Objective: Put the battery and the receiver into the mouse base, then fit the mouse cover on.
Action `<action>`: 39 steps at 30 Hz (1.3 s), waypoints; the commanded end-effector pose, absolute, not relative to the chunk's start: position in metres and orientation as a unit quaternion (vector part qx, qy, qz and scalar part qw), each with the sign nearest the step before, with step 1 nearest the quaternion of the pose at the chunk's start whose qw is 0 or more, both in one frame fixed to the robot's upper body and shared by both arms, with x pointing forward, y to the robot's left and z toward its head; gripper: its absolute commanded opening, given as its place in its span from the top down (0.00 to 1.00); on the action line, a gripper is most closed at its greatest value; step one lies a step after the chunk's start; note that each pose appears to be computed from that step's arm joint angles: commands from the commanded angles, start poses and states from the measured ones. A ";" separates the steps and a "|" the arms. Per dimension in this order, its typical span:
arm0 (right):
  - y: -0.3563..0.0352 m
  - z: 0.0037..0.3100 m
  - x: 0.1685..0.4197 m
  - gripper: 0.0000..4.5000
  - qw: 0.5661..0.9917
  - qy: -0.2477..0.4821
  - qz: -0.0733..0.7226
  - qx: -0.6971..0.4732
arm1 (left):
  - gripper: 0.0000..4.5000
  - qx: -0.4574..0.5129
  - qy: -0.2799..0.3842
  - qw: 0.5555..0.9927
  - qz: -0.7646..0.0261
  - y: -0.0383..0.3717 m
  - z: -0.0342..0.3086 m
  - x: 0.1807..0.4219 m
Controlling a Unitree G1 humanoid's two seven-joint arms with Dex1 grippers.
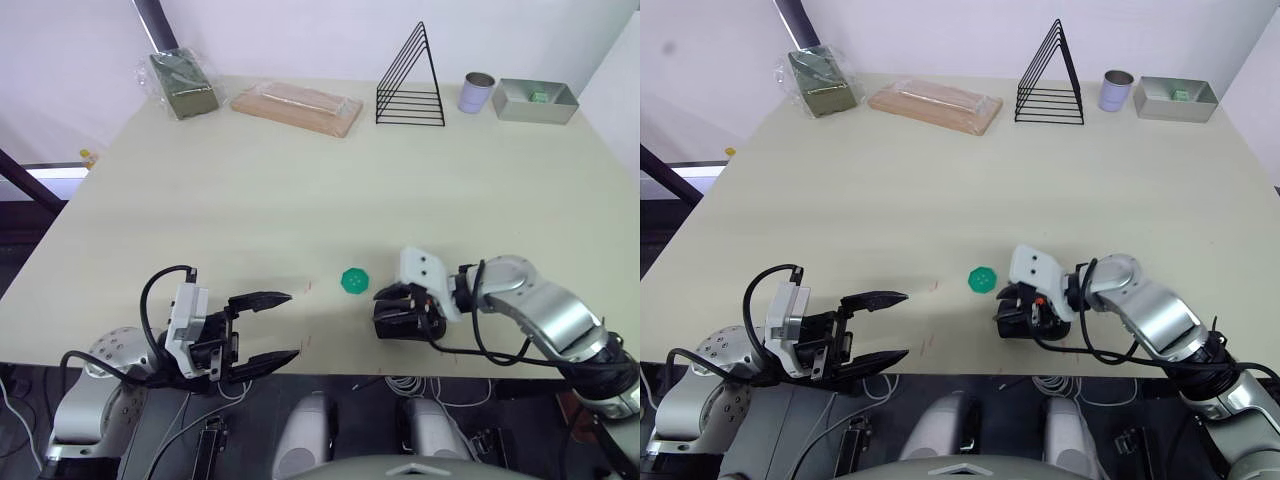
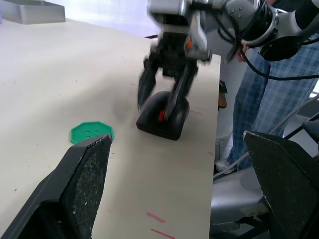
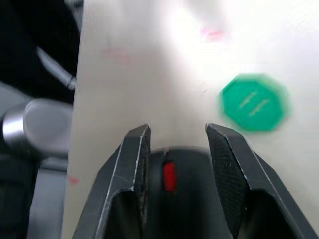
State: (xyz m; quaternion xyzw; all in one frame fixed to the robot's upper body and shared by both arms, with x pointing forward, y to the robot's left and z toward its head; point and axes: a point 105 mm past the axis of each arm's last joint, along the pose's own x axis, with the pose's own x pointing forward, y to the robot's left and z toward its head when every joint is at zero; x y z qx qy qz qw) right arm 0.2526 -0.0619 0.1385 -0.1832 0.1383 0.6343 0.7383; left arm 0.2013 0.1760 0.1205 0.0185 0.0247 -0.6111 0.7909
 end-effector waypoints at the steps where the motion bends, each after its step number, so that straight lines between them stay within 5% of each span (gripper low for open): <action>1: -0.071 0.162 0.238 0.59 0.742 0.097 0.639 -0.178 | 0.00 0.026 0.015 0.788 -0.615 0.175 0.126 0.199; 7: -0.084 0.164 0.224 0.59 0.765 0.043 0.634 -0.107 | 0.00 0.025 0.014 0.785 -0.619 0.174 0.126 0.201; 22: -0.124 0.108 0.234 0.59 0.844 0.009 0.535 -0.040 | 0.00 0.022 0.017 0.784 -0.620 0.174 0.126 0.202; 39: -0.119 0.037 0.235 0.59 0.846 0.052 0.530 -0.037 | 0.00 0.014 0.020 0.791 -0.611 0.175 0.125 0.205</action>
